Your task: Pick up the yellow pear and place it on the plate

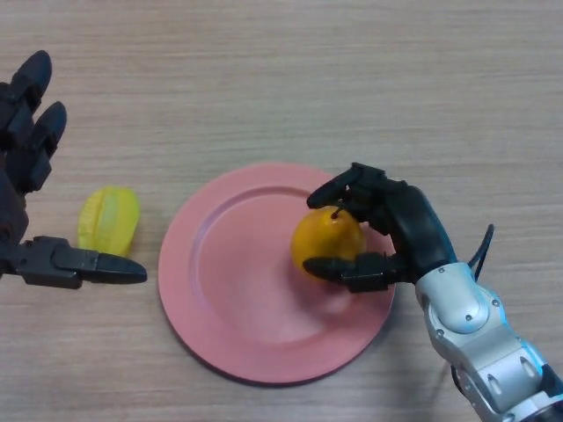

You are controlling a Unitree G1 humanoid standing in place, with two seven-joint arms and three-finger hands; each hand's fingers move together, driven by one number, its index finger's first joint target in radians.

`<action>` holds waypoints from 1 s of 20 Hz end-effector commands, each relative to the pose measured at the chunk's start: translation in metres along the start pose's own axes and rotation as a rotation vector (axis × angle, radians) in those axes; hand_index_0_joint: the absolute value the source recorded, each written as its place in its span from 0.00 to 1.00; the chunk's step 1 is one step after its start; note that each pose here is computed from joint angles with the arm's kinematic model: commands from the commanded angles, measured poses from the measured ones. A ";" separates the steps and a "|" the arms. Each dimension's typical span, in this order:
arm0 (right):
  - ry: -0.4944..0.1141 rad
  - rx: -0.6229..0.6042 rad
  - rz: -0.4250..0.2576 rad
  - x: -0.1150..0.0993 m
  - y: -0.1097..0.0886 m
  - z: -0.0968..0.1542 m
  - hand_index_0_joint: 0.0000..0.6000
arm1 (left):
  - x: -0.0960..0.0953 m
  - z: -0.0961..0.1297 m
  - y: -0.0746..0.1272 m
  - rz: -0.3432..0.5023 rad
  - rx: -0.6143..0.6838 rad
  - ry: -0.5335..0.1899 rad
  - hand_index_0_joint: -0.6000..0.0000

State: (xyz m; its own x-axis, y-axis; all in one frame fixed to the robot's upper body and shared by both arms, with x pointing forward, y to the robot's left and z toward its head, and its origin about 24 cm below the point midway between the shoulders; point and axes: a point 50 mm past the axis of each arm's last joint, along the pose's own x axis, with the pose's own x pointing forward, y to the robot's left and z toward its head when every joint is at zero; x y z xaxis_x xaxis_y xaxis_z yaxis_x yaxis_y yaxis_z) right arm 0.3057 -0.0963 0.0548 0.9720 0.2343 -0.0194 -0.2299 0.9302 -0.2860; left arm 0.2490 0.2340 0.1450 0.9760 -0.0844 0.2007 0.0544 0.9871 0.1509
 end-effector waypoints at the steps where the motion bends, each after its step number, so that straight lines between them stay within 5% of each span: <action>1: -0.176 0.063 -0.014 -0.001 -0.008 0.032 1.00 | -0.002 0.033 0.008 0.022 0.090 -0.208 1.00; 5: -0.110 0.044 0.050 -0.006 -0.002 0.029 1.00 | -0.008 0.034 0.007 -0.005 0.079 -0.186 1.00; 7: -0.108 0.038 0.060 -0.006 -0.001 0.030 0.67 | -0.008 0.034 0.007 -0.001 0.082 -0.189 1.00; 10: -0.134 0.013 0.067 -0.010 0.001 0.037 0.03 | -0.012 0.036 0.007 0.011 0.084 -0.200 1.00; 15: -0.198 0.043 0.054 -0.016 -0.006 0.057 0.00 | -0.018 0.039 0.007 -0.012 0.085 -0.175 1.00; 20: -0.260 0.074 0.025 -0.036 -0.033 0.080 0.00 | -0.020 0.042 0.004 -0.013 0.065 -0.180 1.00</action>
State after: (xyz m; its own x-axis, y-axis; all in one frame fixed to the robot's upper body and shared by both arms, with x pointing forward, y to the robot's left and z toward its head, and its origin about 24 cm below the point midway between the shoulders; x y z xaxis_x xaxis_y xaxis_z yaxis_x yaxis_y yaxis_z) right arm 0.2742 -0.1027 0.1102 0.9424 0.3314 0.0460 -0.3138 0.9231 -0.2224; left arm 0.2304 0.2255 0.1499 0.9722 -0.1350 0.1914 0.1047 0.9814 0.1607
